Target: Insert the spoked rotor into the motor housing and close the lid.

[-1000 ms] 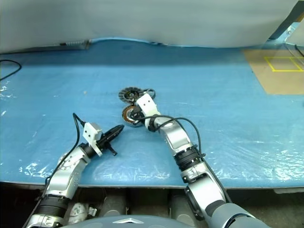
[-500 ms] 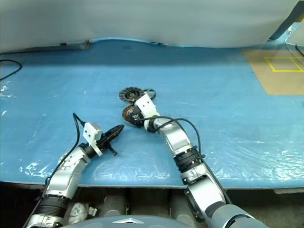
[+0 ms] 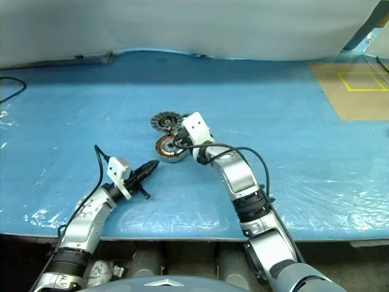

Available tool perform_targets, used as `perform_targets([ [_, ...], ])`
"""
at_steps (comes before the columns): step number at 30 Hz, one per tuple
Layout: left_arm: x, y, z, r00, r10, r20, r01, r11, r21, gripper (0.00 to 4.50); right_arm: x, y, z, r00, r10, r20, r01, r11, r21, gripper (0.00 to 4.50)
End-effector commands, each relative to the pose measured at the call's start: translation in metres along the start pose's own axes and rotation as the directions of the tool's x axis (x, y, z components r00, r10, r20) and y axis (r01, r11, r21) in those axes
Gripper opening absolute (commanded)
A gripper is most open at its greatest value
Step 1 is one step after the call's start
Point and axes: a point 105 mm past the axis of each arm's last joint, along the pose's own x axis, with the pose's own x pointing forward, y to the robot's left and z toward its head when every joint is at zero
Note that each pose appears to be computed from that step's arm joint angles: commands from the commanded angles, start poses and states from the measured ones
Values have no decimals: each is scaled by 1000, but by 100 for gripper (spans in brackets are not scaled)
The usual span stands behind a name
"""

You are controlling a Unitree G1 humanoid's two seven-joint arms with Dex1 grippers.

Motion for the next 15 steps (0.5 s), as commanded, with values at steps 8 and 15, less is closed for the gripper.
perform_targets([
  [8, -2, 1, 3, 1000, 6, 24, -6, 1000, 24, 0, 16, 13, 2, 999, 37, 2, -36, 997, -73, 4],
  [15, -4, 4, 0, 1000, 16, 22, -17, 1000, 26, 0, 23, 17, 1, 998, 57, -8, -57, 994, -97, 4],
])
